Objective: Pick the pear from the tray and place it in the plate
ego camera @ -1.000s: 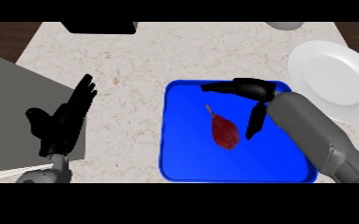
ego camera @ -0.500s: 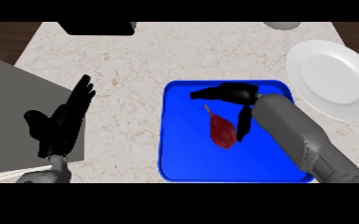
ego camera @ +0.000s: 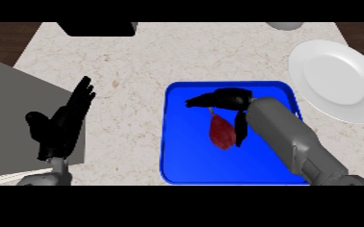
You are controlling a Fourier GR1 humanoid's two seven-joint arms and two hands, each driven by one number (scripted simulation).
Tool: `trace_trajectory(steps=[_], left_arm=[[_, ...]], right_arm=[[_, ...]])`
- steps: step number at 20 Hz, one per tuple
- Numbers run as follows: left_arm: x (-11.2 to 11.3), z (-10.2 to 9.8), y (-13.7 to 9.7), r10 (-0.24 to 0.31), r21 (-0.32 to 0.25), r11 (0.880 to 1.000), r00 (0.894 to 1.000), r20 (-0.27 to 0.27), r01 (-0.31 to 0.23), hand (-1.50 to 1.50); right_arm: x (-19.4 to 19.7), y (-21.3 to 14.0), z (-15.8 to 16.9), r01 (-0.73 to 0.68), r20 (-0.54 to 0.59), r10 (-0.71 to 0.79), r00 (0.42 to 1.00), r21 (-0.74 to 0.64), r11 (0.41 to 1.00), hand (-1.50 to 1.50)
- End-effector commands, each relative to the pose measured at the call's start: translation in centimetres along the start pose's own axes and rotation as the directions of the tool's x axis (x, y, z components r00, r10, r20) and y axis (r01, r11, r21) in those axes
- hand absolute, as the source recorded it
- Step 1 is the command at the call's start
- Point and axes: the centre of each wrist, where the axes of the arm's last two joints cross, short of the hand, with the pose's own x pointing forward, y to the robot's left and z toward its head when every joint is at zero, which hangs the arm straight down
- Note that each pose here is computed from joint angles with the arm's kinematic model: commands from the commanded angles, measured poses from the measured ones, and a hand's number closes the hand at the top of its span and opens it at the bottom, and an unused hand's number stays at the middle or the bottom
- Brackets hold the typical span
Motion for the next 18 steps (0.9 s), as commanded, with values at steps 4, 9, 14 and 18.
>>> trace_trajectory(steps=[4,9,14,18], left_arm=[[0.3,-1.5,2.1,-0.029,-0.002,1.000,0.999,-0.032,0.029,0.00],[0.5,-1.0,2.6,-0.045,-0.015,0.999,0.998,-0.039,0.044,0.00],[-1.6,-0.1,2.3,-0.015,0.011,1.000,0.998,-0.056,0.016,0.00],[-0.9,-1.2,3.0,-0.025,0.046,0.999,0.999,-0.037,0.027,0.00]], right_arm=[[0.8,0.9,-1.9,-0.024,0.129,0.006,0.992,0.137,0.990,1.50],[-0.1,2.6,-1.4,-0.023,0.158,0.002,0.987,0.129,0.991,1.50],[0.5,0.8,-0.8,0.000,0.176,-0.007,0.984,0.038,0.999,1.50],[-0.6,2.4,2.1,-0.093,0.077,0.104,0.992,-0.145,0.985,1.50]])
